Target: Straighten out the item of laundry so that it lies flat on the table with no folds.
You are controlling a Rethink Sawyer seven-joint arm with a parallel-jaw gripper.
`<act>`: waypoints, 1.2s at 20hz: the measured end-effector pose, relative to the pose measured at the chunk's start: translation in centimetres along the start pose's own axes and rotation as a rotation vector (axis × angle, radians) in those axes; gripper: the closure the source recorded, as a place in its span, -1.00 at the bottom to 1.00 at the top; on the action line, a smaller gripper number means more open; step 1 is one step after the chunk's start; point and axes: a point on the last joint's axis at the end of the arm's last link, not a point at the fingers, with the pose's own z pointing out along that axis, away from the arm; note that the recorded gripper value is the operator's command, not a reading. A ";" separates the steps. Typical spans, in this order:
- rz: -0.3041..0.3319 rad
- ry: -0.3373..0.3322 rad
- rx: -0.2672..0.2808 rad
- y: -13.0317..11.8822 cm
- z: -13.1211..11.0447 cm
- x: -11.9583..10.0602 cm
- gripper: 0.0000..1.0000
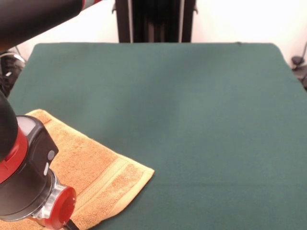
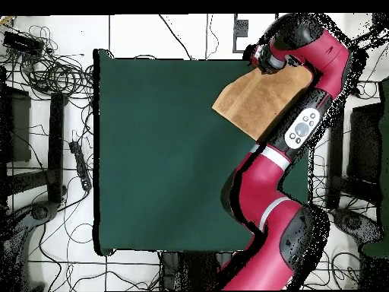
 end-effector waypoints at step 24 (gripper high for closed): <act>0.009 0.063 0.130 1.9 4.0 0.6 -1.00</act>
